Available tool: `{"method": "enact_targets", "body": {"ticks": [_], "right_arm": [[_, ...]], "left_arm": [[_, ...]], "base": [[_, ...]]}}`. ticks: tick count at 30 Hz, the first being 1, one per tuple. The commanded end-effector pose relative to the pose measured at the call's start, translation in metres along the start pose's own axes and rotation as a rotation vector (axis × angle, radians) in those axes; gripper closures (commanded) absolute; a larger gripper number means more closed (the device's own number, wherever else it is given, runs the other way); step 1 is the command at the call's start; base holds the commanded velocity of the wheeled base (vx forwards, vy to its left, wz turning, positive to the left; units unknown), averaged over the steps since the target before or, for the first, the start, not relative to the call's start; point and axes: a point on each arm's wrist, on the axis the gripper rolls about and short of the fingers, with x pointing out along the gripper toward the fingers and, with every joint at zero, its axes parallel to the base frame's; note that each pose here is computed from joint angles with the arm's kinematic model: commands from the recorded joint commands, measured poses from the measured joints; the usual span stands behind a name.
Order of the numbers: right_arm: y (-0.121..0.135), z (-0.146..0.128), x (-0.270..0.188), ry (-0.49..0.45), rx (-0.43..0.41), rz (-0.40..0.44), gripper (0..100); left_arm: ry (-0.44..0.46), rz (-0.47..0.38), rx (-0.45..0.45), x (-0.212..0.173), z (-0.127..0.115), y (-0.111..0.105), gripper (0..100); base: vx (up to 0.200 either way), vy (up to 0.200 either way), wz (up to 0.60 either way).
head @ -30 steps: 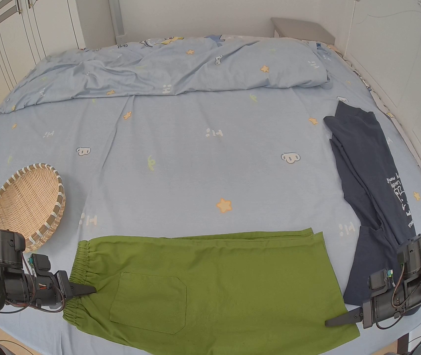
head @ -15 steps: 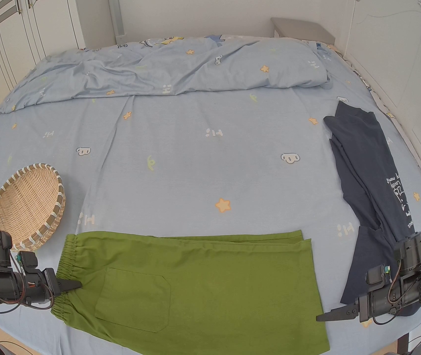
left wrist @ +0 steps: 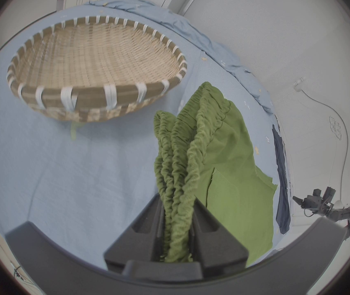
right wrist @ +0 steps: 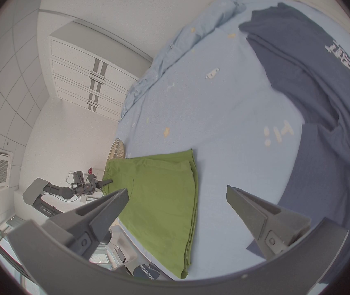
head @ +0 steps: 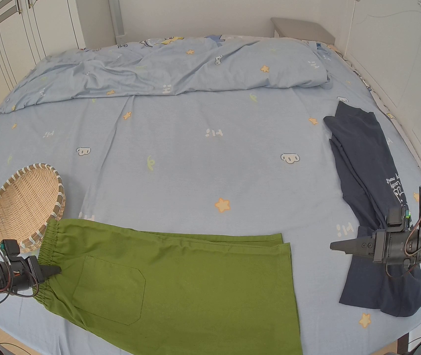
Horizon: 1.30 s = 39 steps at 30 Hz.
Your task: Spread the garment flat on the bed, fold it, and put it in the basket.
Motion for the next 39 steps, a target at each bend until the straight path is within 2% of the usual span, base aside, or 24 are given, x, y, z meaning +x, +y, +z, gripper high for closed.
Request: {"method": "enact_targets", "body": {"ticks": [1, 2, 4, 7, 11, 17, 18, 21, 22, 24, 31, 33, 34, 39], "right_arm": [[0.015, 0.015, -0.014, -0.080, -0.057, 0.018, 0], [0.015, 0.020, -0.017, -0.097, -0.057, 0.010, 0], [0.016, 0.022, -0.021, -0.109, -0.059, 0.007, 0], [0.018, 0.022, -0.023, -0.112, -0.063, 0.007, 0], [0.019, 0.023, -0.024, -0.115, -0.065, 0.008, 0], [0.019, 0.024, -0.023, -0.115, -0.065, 0.008, 0], [0.019, 0.024, -0.023, -0.115, -0.065, 0.008, 0], [0.019, 0.024, -0.023, -0.113, -0.066, 0.010, 0], [0.019, 0.024, -0.023, -0.113, -0.066, 0.010, 0], [0.019, 0.024, -0.023, -0.109, -0.063, 0.008, 0], [0.020, 0.023, -0.023, -0.107, -0.065, 0.010, 0], [0.020, 0.023, -0.023, -0.107, -0.065, 0.010, 0], [0.020, 0.023, -0.022, -0.104, -0.065, 0.012, 0], [0.020, 0.022, -0.022, -0.101, -0.064, 0.012, 0]], "left_arm": [[-0.061, -0.007, 0.095, -0.007, 0.018, -0.020, 100], [-0.058, 0.026, 0.136, -0.012, 0.023, -0.037, 100], [-0.043, 0.047, 0.173, -0.020, 0.028, -0.054, 100], [-0.034, 0.026, 0.219, -0.037, 0.041, -0.077, 100], [-0.009, -0.009, 0.262, -0.049, 0.046, -0.097, 100], [0.091, -0.115, 0.373, -0.056, 0.031, -0.132, 100], [0.095, -0.118, 0.377, -0.055, 0.030, -0.134, 100], [0.115, -0.157, 0.429, -0.053, 0.023, -0.157, 100], [0.115, -0.158, 0.431, -0.053, 0.022, -0.158, 100], [0.122, -0.193, 0.447, -0.053, 0.016, -0.181, 100], [0.165, -0.249, 0.477, -0.044, 0.005, -0.223, 100], [0.167, -0.250, 0.478, -0.043, 0.004, -0.224, 100], [0.212, -0.257, 0.481, -0.033, -0.005, -0.240, 100], [0.238, -0.257, 0.483, -0.016, -0.020, -0.261, 100]], "base": [[0.000, 0.000, 0.00], [0.000, 0.000, 0.00], [0.000, 0.000, 0.00], [0.000, 0.000, 0.00], [0.000, 0.000, 0.00], [0.000, 0.000, 0.00], [0.000, 0.000, 0.00], [0.000, 0.000, 0.00], [0.000, 0.000, 0.00], [0.000, 0.000, 0.00], [0.000, 0.000, 0.00], [0.000, 0.000, 0.00], [0.000, 0.000, 0.00], [0.000, 0.000, 0.00]]}}
